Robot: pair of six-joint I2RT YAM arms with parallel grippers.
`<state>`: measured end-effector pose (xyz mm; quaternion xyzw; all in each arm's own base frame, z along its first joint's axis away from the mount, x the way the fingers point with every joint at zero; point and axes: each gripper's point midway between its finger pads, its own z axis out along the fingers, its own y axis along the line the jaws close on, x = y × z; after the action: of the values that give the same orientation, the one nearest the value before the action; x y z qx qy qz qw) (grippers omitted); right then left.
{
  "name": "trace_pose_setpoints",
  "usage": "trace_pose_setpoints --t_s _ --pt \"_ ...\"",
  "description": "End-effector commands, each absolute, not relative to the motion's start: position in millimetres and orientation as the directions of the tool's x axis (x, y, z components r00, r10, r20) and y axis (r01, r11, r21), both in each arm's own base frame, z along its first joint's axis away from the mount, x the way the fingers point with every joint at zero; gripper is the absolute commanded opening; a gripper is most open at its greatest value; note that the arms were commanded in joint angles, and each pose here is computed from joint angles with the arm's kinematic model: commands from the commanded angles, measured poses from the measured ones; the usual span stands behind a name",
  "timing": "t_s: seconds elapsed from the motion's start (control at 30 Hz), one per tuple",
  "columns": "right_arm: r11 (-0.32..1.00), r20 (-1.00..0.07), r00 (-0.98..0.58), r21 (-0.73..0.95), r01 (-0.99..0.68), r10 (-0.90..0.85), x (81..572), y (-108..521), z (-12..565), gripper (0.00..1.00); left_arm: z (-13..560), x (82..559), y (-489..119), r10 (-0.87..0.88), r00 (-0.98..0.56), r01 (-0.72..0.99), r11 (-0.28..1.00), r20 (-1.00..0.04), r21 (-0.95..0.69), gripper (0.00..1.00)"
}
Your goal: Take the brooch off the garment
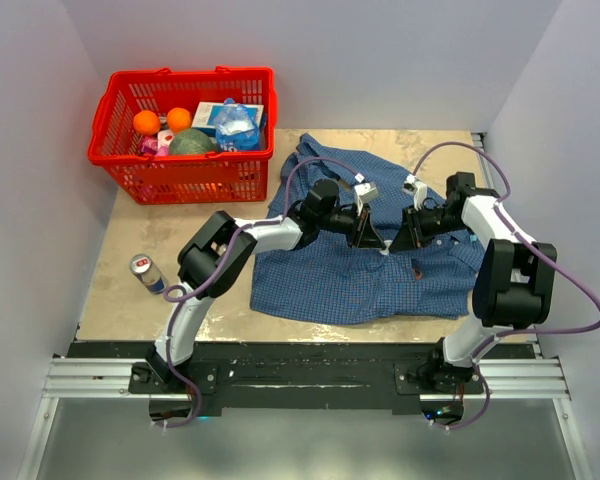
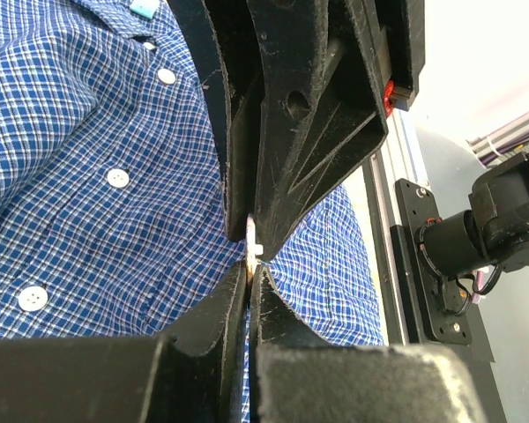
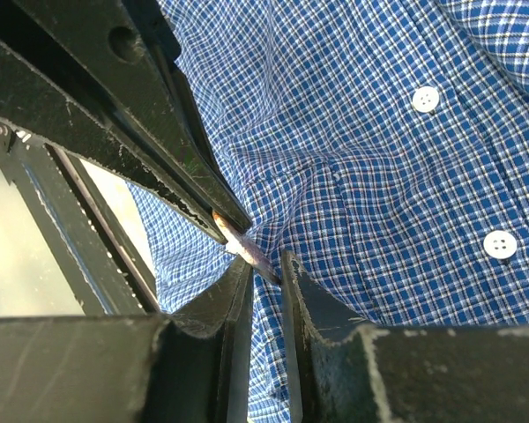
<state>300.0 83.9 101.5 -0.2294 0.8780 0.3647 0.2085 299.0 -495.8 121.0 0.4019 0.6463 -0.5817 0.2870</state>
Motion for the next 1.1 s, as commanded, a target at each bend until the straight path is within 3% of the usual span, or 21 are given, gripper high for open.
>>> trace_pose_setpoints --t_s 0.0,0.17,0.43,0.73,1.07 --pt "0.691 -0.613 -0.744 0.416 -0.591 -0.266 341.5 67.6 101.9 0.19 156.4 261.8 -508.6 0.172 -0.455 0.859 -0.175 -0.874 -0.481 0.0" --pt "0.638 -0.633 -0.708 0.412 -0.651 -0.314 331.4 71.8 116.7 0.3 150.8 265.4 -508.5 0.181 -0.451 0.865 -0.154 -0.874 -0.478 0.0" --pt "0.574 -0.695 -0.566 0.265 -0.775 -0.443 312.4 67.1 150.3 0.37 140.0 269.8 -501.2 0.224 -0.359 0.912 -0.122 -0.906 -0.392 0.0" --pt "0.525 -0.647 -0.513 0.198 -0.828 -0.564 262.7 58.2 117.5 0.45 139.3 271.1 -494.4 0.244 -0.288 0.947 -0.072 -0.926 -0.313 0.0" --pt "0.514 -0.672 -0.45 0.119 -0.85 -0.588 246.4 58.7 101.6 0.49 144.5 273.4 -485.5 0.259 -0.218 0.973 -0.015 -0.941 -0.229 0.0"
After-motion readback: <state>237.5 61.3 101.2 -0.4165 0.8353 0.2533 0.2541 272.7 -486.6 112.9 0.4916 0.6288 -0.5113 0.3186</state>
